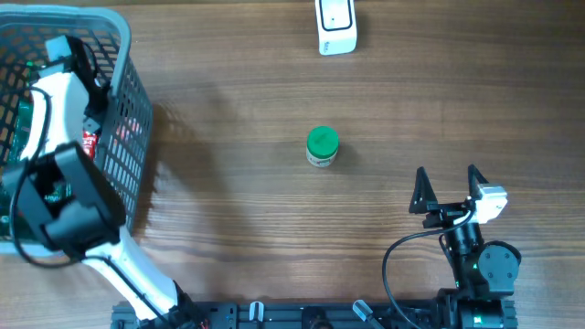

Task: Scan the item barcode
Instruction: 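Return the left gripper to the basket and grasp the Kleenex pack, then carry the Kleenex pack out and place it left of the jar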

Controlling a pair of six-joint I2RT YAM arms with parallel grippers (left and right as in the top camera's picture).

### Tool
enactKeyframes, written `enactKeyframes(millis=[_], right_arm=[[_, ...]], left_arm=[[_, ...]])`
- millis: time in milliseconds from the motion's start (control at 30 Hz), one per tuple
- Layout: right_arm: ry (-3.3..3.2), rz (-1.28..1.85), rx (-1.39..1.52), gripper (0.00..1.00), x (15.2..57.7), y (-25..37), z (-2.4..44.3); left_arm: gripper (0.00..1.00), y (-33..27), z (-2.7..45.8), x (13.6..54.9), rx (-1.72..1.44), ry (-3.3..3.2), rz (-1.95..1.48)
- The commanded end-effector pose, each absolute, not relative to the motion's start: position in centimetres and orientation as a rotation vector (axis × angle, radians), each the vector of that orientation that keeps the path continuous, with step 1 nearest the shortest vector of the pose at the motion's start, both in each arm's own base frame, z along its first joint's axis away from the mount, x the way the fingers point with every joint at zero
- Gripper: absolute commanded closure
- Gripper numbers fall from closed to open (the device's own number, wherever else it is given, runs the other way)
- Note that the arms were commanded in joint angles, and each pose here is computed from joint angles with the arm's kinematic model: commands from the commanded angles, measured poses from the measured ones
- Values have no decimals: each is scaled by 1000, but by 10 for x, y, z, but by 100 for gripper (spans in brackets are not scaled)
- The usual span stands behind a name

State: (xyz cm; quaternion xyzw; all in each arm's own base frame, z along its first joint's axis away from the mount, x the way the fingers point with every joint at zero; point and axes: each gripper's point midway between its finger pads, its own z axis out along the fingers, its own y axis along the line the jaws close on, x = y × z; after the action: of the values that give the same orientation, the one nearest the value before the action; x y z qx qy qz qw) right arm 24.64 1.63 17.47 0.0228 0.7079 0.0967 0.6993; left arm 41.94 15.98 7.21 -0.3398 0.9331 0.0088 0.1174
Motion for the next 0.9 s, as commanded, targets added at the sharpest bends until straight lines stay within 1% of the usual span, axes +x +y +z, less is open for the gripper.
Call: enactKeyframes(millis=[0, 200, 400, 467, 533, 667, 767, 867], right_arm=[[1566, 205, 44, 0, 246, 16, 177], [1566, 205, 44, 0, 246, 16, 177], [1567, 206, 44, 0, 246, 16, 177], [1566, 205, 44, 0, 246, 16, 177], [1566, 205, 44, 0, 246, 16, 177], [1566, 205, 44, 0, 246, 16, 177], [1566, 205, 44, 0, 246, 16, 177], [1567, 206, 44, 0, 246, 16, 177]], left_arm=[[53, 164, 163, 422, -926, 2538, 72], [51, 156, 248, 398, -881, 2359, 71], [51, 139, 339, 359, -907, 2095, 1], [52, 123, 366, 346, -877, 2029, -89], [54, 90, 388, 336, -792, 1999, -254], [56, 42, 390, 332, -689, 2059, -395], [58, -16, 370, 337, -542, 2204, -484], [58, -58, 346, 343, -435, 2325, -515]])
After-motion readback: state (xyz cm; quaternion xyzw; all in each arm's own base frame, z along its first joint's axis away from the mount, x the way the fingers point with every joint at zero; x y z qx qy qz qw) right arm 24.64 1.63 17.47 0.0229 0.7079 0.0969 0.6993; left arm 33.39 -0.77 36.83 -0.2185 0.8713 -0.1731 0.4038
